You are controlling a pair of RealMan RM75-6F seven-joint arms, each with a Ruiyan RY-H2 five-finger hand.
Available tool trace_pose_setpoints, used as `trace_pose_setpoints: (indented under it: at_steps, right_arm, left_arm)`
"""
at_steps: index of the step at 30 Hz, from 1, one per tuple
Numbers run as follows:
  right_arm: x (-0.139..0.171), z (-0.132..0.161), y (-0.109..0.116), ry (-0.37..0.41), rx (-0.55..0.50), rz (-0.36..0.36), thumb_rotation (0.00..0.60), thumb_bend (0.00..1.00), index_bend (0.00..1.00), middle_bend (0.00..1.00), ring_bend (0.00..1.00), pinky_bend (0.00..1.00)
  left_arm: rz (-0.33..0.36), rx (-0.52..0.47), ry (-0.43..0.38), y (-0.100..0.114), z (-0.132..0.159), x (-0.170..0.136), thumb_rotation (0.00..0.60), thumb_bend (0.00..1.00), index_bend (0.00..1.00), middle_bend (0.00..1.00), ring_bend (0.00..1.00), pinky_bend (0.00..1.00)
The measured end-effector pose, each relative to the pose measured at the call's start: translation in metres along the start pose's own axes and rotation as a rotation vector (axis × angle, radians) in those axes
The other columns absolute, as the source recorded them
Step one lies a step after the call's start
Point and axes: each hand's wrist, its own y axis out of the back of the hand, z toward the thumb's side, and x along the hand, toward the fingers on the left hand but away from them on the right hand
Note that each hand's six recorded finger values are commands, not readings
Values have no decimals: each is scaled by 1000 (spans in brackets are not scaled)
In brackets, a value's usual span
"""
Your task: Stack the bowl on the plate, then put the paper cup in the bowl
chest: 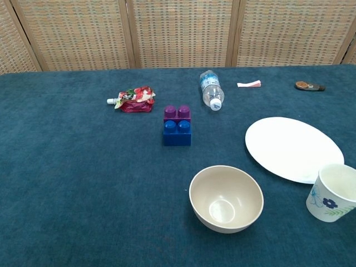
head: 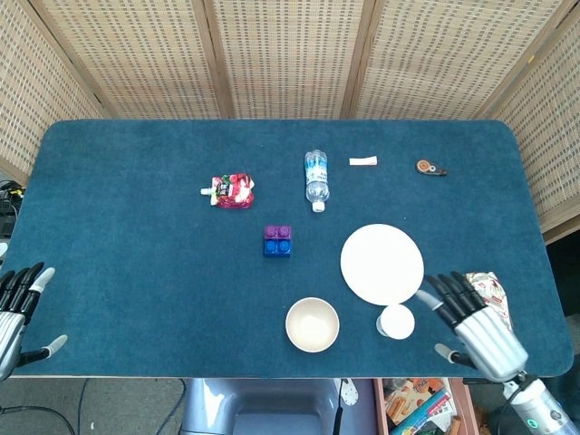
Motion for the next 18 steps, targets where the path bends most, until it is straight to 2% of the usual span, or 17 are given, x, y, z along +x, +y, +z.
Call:
trace_pose_setpoints:
  at_steps: [1,4,9,13,18]
  right_arm:
    - [-9,8,-1,62,7,13,600,0,144,0,0,0]
    - [-28,24,-9,169,23,63,600,0,163,0,0,0]
    - [-49,44,-30,253,50,183,600,0,173,0,0,0]
    - [-65,64,-51,315,121,277,600,0,174,0,0,0]
    - [-90,87,-76,371,195,349,600,0,181,0,0,0]
  left_arm:
    - [-4,3,3,-1,0,1,600,0,0,0,0,0]
    - [-13,8,9,-3,-1,3,600,0,0,0,0,0]
    - [-24,5,26,-6,-3,7,600,0,0,0,0,0]
    - [-37,2,37,-8,-6,11,600,0,0,0,0,0]
    - [-51,0,48,-10,-8,16,600,0,0,0,0,0]
